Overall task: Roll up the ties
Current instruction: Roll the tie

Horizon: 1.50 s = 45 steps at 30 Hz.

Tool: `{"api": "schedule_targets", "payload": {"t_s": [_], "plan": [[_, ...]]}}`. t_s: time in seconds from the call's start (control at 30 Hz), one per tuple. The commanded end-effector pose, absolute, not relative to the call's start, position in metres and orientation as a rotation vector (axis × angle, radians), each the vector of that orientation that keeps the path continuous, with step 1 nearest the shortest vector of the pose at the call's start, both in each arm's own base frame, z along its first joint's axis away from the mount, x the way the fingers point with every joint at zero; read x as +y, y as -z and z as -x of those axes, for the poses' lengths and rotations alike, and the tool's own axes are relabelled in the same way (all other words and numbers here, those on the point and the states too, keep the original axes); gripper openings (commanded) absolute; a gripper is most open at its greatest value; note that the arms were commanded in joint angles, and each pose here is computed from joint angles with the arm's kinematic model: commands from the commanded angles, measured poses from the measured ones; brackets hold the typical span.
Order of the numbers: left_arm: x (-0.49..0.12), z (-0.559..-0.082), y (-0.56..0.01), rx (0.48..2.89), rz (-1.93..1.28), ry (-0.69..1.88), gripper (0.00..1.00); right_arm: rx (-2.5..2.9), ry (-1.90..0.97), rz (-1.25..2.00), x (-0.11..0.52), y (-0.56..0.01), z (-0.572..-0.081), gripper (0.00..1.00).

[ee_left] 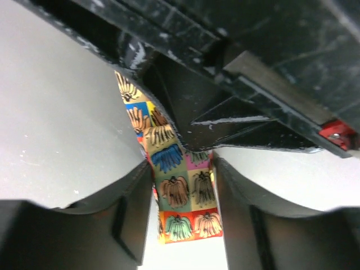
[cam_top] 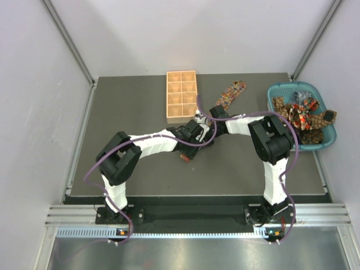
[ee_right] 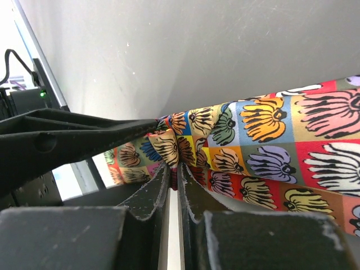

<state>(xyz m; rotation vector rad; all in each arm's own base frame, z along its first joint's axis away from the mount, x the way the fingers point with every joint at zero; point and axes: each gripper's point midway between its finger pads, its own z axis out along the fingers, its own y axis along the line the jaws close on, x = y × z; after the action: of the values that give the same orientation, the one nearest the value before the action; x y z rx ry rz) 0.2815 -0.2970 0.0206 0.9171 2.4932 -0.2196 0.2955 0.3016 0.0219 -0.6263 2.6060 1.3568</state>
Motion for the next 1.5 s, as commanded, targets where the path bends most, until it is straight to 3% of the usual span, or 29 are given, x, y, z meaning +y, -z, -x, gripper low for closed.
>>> {"api": "schedule_targets", "payload": {"t_s": [0.0, 0.13, 0.47, 0.63, 0.97, 1.23, 1.47], "plan": [[-0.281, -0.272, 0.001, 2.563, -0.938, 0.156, 0.48, 2.527, -1.316, 0.677, 0.303, -0.033, -0.307, 0.04], [-0.271, -0.268, 0.009, 2.591, -0.922, 0.118, 0.39, 2.523, -1.317, 0.679, 0.304, -0.034, -0.307, 0.07], [-0.261, -0.248, 0.021, 2.631, -0.899, 0.153, 0.37, 2.494, -1.317, 0.619, 0.306, -0.044, -0.317, 0.28], [-0.261, -0.242, 0.025, 2.651, -0.902, 0.181, 0.36, 2.493, -1.175, 0.558, 0.295, -0.056, -0.338, 0.37], [-0.260, -0.238, 0.027, 2.684, -0.903, 0.178, 0.36, 2.394, -0.923, 0.253, 0.232, -0.094, -0.375, 0.40], [-0.263, -0.235, 0.035, 2.745, -0.921, 0.174, 0.35, 2.256, -0.571, 0.121, 0.172, -0.097, -0.327, 0.40], [-0.264, -0.232, 0.036, 2.792, -0.945, 0.188, 0.35, 1.977, -0.426, 0.275, 0.186, -0.144, -0.268, 0.40]]}}
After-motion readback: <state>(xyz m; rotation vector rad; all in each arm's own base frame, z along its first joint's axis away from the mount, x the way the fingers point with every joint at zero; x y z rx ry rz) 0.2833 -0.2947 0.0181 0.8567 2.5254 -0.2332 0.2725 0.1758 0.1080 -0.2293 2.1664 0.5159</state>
